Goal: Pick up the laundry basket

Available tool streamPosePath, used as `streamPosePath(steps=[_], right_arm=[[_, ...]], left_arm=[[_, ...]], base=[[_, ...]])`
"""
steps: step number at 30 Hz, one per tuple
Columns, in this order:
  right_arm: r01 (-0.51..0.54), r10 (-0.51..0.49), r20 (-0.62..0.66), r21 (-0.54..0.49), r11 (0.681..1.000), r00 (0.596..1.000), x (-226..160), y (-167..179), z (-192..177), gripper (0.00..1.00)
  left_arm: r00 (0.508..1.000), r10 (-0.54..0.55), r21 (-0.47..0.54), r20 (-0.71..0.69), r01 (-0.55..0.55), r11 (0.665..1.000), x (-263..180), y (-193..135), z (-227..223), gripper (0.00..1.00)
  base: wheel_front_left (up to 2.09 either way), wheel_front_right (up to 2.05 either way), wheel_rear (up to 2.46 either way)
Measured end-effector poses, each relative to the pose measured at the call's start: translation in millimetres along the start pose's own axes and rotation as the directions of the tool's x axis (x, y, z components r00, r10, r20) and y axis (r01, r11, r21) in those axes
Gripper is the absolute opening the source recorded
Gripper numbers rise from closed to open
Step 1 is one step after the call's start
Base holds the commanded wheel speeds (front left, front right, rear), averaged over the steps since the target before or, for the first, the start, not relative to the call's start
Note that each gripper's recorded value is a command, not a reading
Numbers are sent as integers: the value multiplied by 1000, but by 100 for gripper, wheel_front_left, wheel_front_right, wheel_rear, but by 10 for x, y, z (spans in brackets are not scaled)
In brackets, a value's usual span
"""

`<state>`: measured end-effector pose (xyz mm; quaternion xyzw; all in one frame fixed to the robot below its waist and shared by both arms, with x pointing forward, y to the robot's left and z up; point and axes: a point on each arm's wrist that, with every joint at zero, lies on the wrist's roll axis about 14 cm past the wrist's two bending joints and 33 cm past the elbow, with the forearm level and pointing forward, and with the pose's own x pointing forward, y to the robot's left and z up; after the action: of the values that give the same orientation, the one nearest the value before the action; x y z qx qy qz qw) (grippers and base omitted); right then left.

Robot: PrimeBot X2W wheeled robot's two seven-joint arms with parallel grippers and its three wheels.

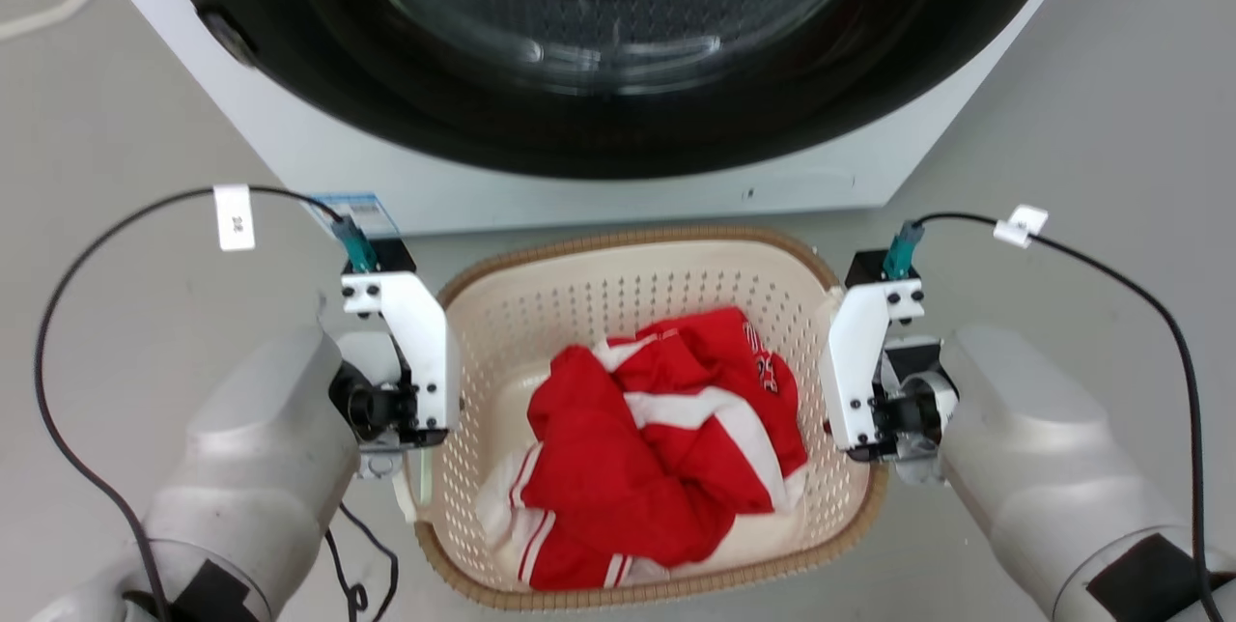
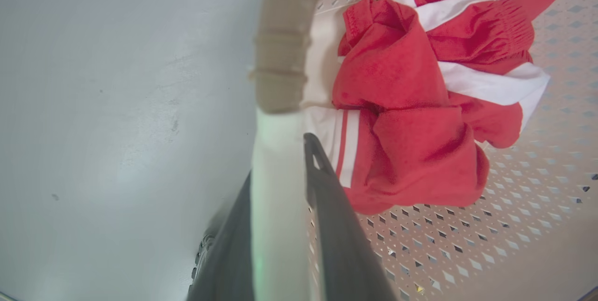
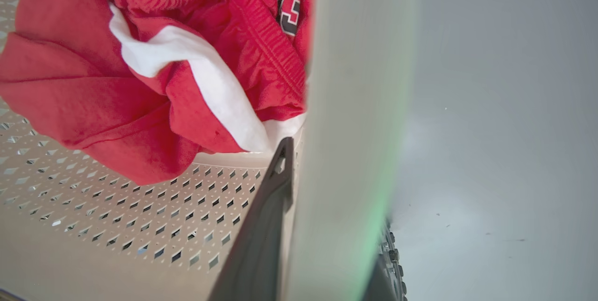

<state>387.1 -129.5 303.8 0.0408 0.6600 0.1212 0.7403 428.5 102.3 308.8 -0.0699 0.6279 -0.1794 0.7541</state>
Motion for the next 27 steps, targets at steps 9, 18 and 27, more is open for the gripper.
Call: streamPosePath(steps=[9,18,27], right_arm=[[2,-2,57,8,1000,998,-359,76,-208,0],[4,-4,113,-1,1000,994,-543,151,-376,0],[13,-8,182,-27,1000,983,-659,212,-347,0]], left_arm=[[999,4,23,52,-6,1000,-389,-214,-151,0],[995,13,28,94,-16,999,-618,-312,-334,0],[987,19,28,161,-24,999,-787,-343,-333,0]], base=[[0,0,0],[0,0,0],[0,0,0]])
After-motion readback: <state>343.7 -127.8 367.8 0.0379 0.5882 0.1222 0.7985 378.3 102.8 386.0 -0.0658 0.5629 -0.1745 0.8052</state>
